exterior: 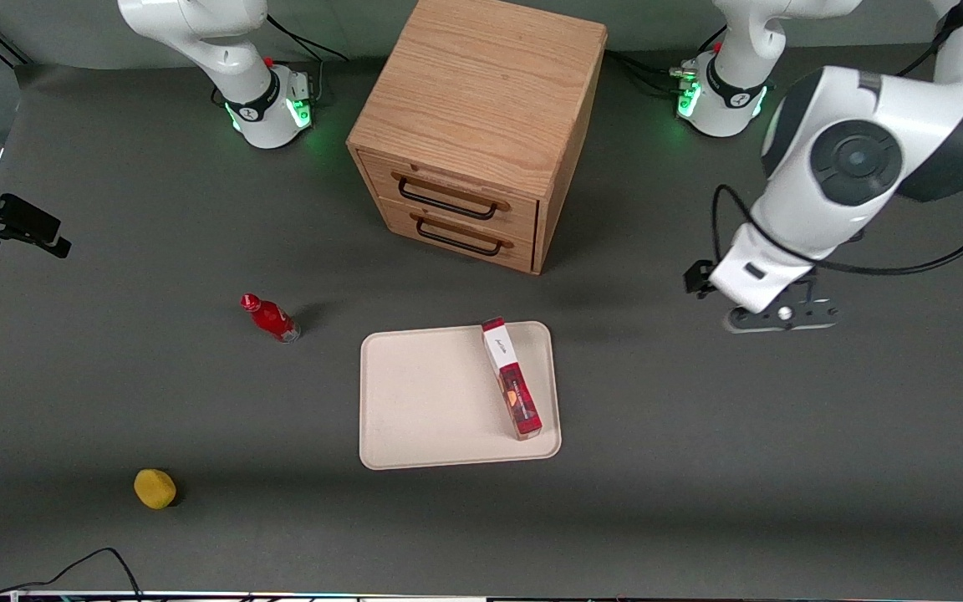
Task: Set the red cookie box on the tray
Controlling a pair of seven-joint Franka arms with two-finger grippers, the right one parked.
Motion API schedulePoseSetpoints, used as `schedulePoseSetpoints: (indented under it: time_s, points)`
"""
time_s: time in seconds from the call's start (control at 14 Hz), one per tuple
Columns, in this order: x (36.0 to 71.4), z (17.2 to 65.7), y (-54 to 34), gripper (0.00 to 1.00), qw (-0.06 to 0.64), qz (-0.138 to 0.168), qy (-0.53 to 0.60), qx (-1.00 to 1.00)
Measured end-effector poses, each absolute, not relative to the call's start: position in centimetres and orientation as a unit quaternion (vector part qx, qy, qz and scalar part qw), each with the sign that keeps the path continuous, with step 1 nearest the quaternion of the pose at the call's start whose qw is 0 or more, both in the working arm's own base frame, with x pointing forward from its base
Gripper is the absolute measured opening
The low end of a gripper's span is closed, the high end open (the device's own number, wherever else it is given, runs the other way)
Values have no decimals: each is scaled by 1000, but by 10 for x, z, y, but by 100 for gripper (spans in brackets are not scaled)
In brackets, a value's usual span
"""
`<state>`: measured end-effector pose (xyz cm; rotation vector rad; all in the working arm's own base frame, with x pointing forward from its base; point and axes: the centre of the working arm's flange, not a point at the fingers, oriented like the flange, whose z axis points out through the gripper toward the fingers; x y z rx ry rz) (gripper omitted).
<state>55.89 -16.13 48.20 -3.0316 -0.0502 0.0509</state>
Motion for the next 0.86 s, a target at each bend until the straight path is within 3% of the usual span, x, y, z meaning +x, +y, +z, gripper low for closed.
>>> schedulePoseSetpoints:
  time_s: [0.5, 0.86]
  points:
    - [524, 543, -17, 100, 29, 5, 5, -1000]
    - [513, 593, -10, 100, 1, 18, 5, -1000]
